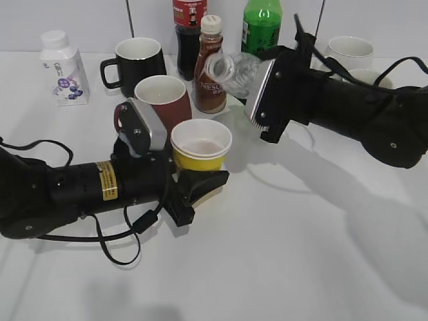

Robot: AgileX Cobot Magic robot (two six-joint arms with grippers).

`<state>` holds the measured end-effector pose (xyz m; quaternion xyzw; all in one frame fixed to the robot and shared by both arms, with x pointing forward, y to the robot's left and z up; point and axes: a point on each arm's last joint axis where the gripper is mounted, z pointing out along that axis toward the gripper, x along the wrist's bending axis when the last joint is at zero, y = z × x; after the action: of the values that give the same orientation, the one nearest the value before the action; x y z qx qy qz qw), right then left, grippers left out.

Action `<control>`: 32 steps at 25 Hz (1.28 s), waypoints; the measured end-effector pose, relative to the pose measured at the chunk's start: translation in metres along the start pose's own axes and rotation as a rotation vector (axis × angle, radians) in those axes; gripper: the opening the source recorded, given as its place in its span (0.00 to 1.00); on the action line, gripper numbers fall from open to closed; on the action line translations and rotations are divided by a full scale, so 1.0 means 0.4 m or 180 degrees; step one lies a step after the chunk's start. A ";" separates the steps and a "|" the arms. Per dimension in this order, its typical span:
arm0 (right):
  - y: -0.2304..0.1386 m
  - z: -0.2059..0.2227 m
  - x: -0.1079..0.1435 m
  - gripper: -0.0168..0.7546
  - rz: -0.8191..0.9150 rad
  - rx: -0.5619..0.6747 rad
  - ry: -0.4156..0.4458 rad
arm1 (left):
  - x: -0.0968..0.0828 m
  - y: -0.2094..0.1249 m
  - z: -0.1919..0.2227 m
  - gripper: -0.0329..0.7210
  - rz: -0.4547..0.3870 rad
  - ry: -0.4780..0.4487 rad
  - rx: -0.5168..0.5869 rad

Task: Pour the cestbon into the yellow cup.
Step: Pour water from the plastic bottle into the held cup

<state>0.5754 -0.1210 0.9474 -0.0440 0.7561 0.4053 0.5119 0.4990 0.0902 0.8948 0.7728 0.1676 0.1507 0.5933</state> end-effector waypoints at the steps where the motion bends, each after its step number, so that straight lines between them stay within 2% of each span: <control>1: 0.000 0.000 0.000 0.64 -0.0088 -0.0001 0.0002 | -0.001 -0.003 0.001 0.55 -0.0009 -0.0007 -0.0007; 13: 0.001 0.000 0.001 0.64 -0.0881 -0.0016 0.0014 | -0.003 0.003 0.002 0.55 -0.0014 -0.0046 -0.0134; 32: 0.001 0.000 0.002 0.64 -0.1398 -0.0025 0.0027 | -0.010 0.002 0.002 0.55 0.0043 -0.0143 -0.0115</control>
<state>0.5747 -0.1203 0.9470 -0.2113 0.7289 0.2869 0.5846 0.4957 0.0876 0.8953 0.7663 0.1463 0.1403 0.6097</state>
